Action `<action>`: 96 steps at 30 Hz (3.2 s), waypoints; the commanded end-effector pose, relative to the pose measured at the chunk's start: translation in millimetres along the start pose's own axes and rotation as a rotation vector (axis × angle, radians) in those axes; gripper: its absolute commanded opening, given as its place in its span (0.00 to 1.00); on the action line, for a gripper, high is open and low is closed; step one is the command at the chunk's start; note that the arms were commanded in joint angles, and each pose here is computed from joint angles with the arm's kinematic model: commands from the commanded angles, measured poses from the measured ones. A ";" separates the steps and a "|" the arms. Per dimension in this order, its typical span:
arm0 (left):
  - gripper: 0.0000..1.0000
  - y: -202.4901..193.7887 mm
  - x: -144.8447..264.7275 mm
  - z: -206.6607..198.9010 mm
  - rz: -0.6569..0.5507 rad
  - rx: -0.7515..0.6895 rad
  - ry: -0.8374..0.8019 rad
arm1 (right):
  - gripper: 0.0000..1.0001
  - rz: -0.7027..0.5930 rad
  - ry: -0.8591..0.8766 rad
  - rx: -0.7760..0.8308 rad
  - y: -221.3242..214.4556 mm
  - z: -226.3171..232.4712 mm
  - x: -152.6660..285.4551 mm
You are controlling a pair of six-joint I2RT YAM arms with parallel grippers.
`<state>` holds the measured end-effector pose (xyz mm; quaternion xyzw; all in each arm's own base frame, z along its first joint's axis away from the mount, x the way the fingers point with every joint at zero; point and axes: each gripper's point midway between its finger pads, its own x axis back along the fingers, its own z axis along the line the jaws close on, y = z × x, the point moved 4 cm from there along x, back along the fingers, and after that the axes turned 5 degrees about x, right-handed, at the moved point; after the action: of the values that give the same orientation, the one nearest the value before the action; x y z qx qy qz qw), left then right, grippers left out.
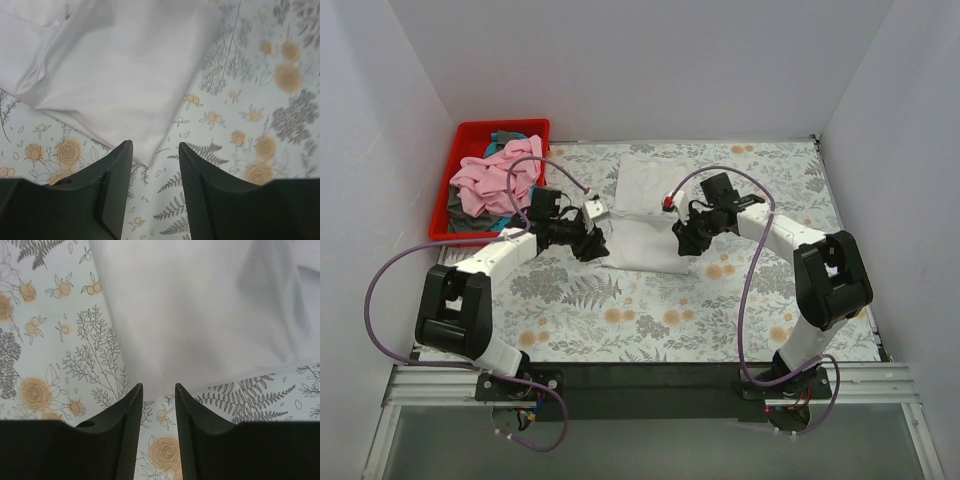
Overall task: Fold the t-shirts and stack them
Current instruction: Fold the tshirt
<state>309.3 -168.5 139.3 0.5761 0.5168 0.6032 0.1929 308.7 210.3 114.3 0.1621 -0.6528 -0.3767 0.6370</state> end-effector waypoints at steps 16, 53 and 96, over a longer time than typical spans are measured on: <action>0.41 -65.9 -50.7 3.8 0.143 -0.580 -0.067 | 0.41 0.194 -0.011 0.301 -42.8 27.7 -35.6; 0.00 44.3 -29.2 19.0 0.075 -0.443 -0.048 | 0.01 0.097 -0.069 0.369 30.2 -10.7 47.9; 0.00 -22.7 -71.9 43.2 0.250 -0.069 -0.198 | 0.01 0.100 0.441 0.040 -23.9 -18.2 -24.1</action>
<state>335.2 -196.7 68.3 0.7167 0.3939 0.5518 0.1636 320.4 199.9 77.8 0.2141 -0.5258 -0.2780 0.7749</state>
